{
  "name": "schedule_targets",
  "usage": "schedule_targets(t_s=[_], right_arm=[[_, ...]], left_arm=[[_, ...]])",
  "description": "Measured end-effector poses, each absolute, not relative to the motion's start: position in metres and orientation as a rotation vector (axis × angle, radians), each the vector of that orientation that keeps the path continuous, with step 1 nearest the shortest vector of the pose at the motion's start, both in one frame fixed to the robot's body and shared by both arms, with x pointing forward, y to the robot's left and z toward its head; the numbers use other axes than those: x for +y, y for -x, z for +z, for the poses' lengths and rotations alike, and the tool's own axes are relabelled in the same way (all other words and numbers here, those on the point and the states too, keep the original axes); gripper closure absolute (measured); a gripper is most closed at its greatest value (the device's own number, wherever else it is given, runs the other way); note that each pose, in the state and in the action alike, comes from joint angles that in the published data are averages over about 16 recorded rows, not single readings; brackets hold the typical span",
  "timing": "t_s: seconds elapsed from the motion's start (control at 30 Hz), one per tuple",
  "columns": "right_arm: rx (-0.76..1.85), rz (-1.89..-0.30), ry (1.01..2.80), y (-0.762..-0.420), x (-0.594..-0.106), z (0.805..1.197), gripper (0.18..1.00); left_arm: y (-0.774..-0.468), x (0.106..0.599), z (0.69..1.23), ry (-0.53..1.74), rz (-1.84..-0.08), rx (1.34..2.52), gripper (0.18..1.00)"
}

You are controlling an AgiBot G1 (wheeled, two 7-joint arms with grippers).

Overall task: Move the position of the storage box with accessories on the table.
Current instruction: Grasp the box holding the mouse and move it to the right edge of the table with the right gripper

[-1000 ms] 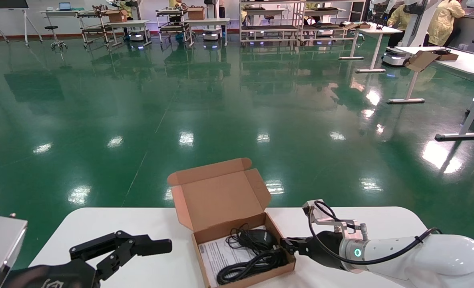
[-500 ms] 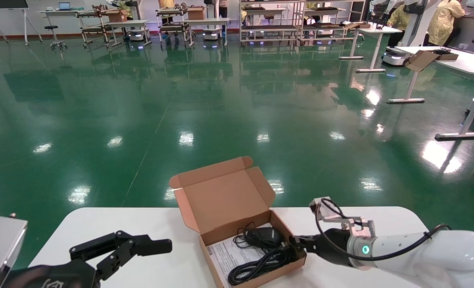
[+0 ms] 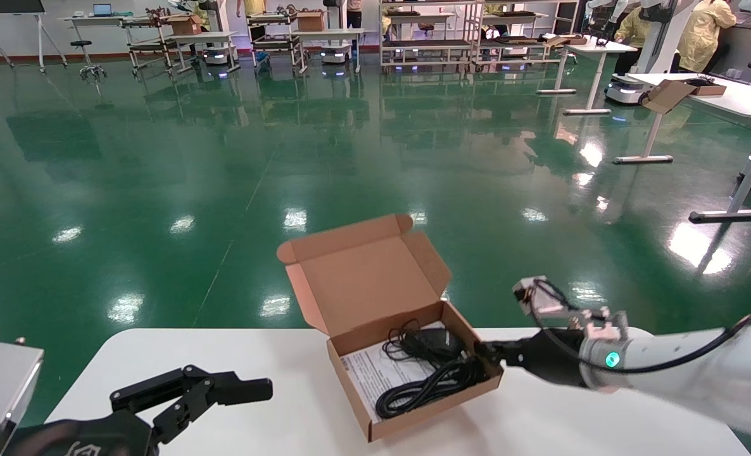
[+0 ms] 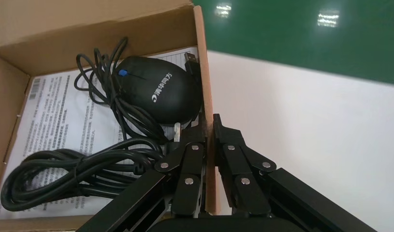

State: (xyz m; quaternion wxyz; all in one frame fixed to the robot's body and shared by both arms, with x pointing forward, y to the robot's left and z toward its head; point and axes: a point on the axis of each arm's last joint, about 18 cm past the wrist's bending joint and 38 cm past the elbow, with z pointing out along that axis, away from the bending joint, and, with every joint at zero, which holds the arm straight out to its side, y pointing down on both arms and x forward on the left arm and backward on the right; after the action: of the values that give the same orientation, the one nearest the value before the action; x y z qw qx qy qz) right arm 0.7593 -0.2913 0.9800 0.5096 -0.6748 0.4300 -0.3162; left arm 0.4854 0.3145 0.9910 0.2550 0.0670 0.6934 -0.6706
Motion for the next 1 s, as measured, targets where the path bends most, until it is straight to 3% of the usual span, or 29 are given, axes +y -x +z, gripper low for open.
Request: schedule_targets(t_s=[0.57,1.0], right_arm=[[1.023,-0.884,1.53,-0.708,-0.393,1.076,0.977],[1.13,-1.013,1.407,-0.661,-0.493,1.093,0.977]], left_arm=[[-0.485,0.315,0.991,-0.182,-1.821,1.883,0.184],[-0.485,0.315,0.991,-0.182,-1.821,1.883,0.184]])
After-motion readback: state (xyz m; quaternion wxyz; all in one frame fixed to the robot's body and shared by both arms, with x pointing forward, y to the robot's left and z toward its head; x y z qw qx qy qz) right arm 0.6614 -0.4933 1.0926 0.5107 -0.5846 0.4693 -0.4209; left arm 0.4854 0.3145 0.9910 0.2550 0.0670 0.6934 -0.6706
